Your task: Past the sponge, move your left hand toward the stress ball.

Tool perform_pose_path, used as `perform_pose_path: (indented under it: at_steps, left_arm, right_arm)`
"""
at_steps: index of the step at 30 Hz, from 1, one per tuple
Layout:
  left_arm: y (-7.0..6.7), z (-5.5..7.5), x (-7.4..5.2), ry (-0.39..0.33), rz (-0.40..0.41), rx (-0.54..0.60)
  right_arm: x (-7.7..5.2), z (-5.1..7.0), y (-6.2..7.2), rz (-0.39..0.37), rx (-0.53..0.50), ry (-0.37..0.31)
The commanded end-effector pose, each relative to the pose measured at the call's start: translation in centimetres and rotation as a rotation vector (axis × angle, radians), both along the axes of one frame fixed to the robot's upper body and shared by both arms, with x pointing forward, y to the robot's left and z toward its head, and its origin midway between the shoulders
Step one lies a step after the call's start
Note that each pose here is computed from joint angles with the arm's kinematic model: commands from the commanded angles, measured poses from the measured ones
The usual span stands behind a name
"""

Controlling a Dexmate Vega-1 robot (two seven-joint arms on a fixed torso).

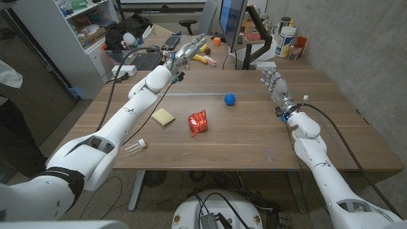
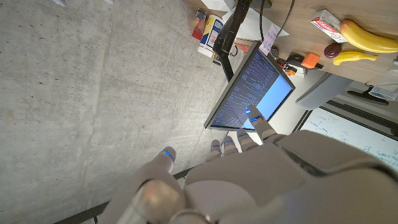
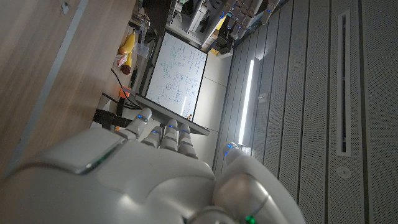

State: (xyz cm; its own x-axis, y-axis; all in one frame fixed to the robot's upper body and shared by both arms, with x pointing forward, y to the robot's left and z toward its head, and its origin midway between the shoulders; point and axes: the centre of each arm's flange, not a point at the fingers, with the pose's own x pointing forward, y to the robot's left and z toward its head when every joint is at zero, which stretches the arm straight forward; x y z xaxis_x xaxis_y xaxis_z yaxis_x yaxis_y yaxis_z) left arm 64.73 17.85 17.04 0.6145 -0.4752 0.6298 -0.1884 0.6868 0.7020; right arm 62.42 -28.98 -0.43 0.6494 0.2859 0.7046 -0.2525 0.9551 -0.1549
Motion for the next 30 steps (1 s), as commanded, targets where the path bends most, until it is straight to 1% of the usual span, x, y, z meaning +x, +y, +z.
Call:
perform_pose_path:
  at_steps: [1, 9, 22, 30]
  left_arm:
    - [-1.7, 0.7, 0.1, -0.016, -0.009, 0.056]
    - [-2.6, 0.9, 0.1, -0.021, -0.016, 0.077]
    - [-3.5, 1.2, -0.1, -0.049, 0.0, 0.132]
    - [-3.9, 1.5, -0.2, -0.054, -0.005, 0.148]
  right_arm:
    - [-0.1, 0.0, -0.5, -0.009, 0.007, -0.009]
    - [0.0, 0.0, -0.6, -0.009, 0.009, -0.01]
    - [-0.1, 0.1, -0.5, -0.01, 0.006, -0.02]
    - [-0.2, 0.2, -0.4, -0.01, 0.006, -0.024]
